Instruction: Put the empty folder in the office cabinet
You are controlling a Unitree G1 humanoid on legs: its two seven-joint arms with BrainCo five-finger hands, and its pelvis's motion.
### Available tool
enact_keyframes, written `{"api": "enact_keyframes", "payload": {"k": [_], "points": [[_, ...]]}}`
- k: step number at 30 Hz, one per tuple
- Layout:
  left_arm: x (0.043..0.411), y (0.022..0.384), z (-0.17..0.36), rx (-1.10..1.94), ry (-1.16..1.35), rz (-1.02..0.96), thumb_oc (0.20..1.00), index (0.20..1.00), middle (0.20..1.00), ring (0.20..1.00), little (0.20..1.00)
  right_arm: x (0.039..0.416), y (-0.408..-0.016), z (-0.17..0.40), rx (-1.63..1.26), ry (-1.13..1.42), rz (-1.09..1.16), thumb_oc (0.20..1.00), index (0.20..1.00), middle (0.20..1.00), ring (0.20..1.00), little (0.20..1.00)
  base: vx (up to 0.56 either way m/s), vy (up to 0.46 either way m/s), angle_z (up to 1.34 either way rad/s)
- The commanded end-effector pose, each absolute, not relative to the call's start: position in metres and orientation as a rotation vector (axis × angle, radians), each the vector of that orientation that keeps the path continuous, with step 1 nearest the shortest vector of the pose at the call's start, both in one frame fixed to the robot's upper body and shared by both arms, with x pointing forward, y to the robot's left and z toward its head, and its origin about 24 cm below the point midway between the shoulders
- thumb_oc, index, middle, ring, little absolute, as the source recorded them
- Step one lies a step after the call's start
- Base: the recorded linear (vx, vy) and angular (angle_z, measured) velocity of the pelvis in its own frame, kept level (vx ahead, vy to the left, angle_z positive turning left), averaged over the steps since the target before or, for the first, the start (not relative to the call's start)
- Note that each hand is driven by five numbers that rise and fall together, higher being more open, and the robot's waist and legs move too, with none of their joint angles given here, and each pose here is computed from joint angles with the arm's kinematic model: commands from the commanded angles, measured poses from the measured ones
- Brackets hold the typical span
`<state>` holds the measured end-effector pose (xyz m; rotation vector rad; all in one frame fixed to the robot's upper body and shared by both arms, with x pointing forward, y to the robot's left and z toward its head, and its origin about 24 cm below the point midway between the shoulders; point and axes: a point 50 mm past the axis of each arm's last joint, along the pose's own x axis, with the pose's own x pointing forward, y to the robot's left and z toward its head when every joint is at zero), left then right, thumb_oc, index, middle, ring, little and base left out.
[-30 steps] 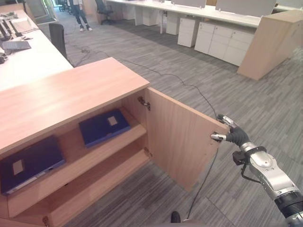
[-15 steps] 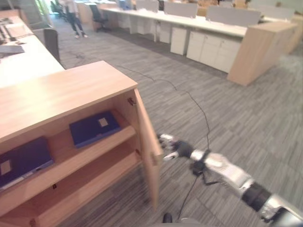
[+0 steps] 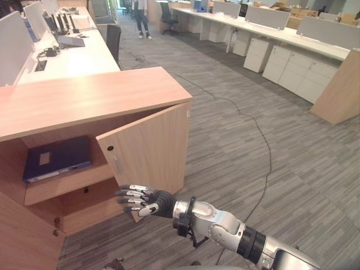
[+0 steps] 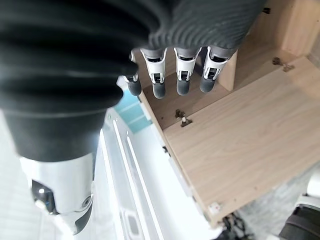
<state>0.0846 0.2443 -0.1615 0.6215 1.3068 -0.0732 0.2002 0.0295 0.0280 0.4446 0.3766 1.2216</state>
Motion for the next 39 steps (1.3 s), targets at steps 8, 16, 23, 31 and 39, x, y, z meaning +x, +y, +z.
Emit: {"api": "enact_keyframes", "payload": {"k": [8,16,23,31,39], "points": [[0.084,0.218,-0.167,0.590,1.255,-0.145,1.000,1.000,1.000,1.000,1.000,0.226,-0.008,0.044,0.342,0.168,1.113,1.000,1.000,1.000,1.000,1.000,-0.04,-0.029,0.74],[0.055,0.221,-0.172,0.527,1.334,-0.152,1.000,1.000,1.000,1.000,1.000,0.178,-0.131,-0.122,0.152,0.848,0.357,1.000,1.000,1.000,1.000,1.000,0.05,0.206,1.22],[0.040,0.218,-0.175,0.496,1.440,-0.139,1.000,1.000,1.000,1.000,1.000,0.085,-0.205,-0.171,0.380,1.274,-0.411,1.000,1.000,1.000,1.000,1.000,0.21,0.436,0.72],[0.067,0.221,-0.171,0.420,1.348,-0.008,1.000,1.000,1.000,1.000,1.000,0.082,-0.203,-0.172,0.442,1.254,-0.507,1.000,1.000,1.000,1.000,1.000,0.05,0.093,0.95],[0.072,0.277,-0.154,0.205,1.271,0.302,1.000,1.000,1.000,1.000,1.000,0.084,-0.215,-0.169,0.436,1.226,-0.541,1.000,1.000,1.000,1.000,1.000,0.06,-0.097,1.01]]}}
